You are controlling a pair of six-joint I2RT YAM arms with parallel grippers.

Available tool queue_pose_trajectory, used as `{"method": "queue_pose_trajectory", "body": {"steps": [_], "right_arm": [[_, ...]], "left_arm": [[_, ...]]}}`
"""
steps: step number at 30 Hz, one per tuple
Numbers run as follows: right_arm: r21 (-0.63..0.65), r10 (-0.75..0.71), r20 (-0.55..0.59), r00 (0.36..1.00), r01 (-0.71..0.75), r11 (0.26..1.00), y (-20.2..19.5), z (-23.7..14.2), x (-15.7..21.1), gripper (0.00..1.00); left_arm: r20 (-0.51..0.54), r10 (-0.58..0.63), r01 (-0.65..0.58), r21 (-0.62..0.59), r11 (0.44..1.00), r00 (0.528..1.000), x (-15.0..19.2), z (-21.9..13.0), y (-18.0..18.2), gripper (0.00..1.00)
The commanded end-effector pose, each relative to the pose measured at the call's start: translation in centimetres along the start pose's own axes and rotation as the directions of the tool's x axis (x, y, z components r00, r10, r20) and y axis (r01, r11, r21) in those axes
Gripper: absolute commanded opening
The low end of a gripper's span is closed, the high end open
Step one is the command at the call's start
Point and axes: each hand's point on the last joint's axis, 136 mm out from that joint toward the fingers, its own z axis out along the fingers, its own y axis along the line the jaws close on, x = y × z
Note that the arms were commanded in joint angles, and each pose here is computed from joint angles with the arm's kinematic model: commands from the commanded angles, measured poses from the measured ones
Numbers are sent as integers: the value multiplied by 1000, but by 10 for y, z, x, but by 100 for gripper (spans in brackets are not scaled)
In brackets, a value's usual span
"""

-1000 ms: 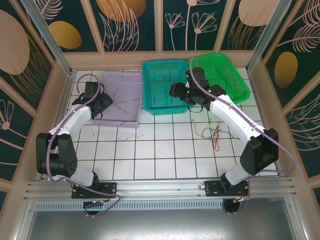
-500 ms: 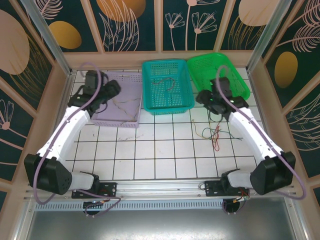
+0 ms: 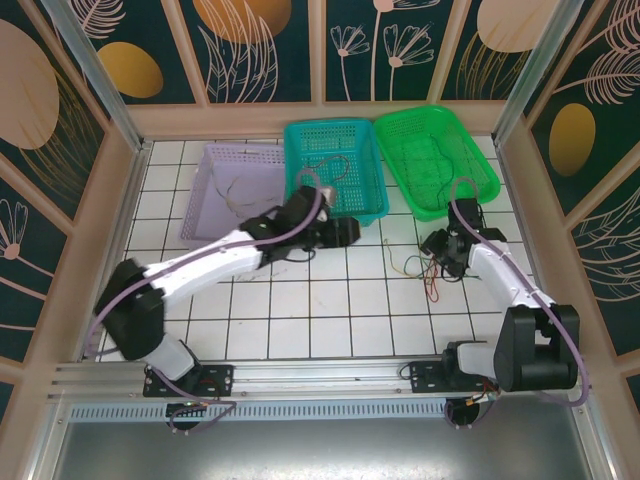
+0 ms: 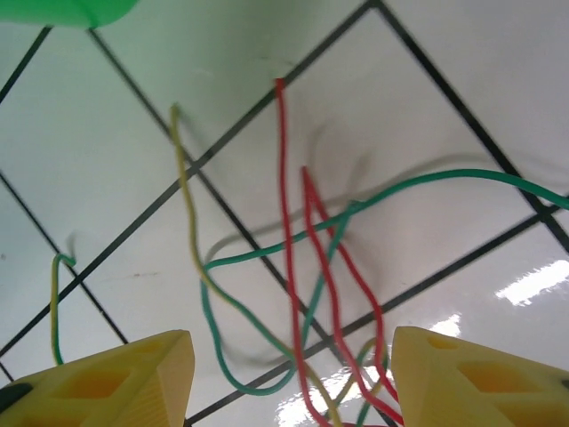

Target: Untangle the cables

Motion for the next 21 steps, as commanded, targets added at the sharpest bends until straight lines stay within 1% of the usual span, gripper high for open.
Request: {"method": "queue_pose_trajectory", "body": {"steps": [1, 2, 5, 8, 10, 15, 17, 19, 21], "right_arm": [[-12, -89, 39, 995, 90, 996, 14, -2, -9, 62], [-2, -84, 21, 996, 84, 996, 11, 1, -5, 62], [7, -56, -8, 998, 56, 998, 5, 6, 5, 62], [-6, -36, -9, 999, 36, 999, 3, 8, 10, 62], [-10, -35, -13, 999, 35, 999, 3, 8, 12, 62], [-15, -43, -33, 999, 42, 999, 3, 13, 16, 62], [-11, -45, -44, 998, 45, 999, 2, 15, 20, 62], [-1, -46, -51, 998, 46, 999, -1, 16, 23, 62], [21, -42, -68, 997, 43, 999, -7, 19, 28, 62]], "left_arm": [[-55, -72, 78, 102, 992, 996, 12, 39, -26, 71], [-73, -82, 91, 130, 987, 994, 15, 51, -32, 72], [-113, -118, 133, 137, 982, 987, 24, 80, -35, 72], [-135, -143, 162, 137, 977, 981, 31, 102, -36, 72], [-151, -146, 168, 143, 975, 978, 34, 112, -40, 72], [-215, -123, 146, 94, 985, 969, 55, 143, -43, 69], [-239, -120, 140, 69, 988, 964, 64, 152, -41, 64], [-250, -115, 128, 37, 991, 961, 71, 159, -36, 54], [-239, -111, 116, 8, 993, 965, 71, 159, -30, 42]]}}
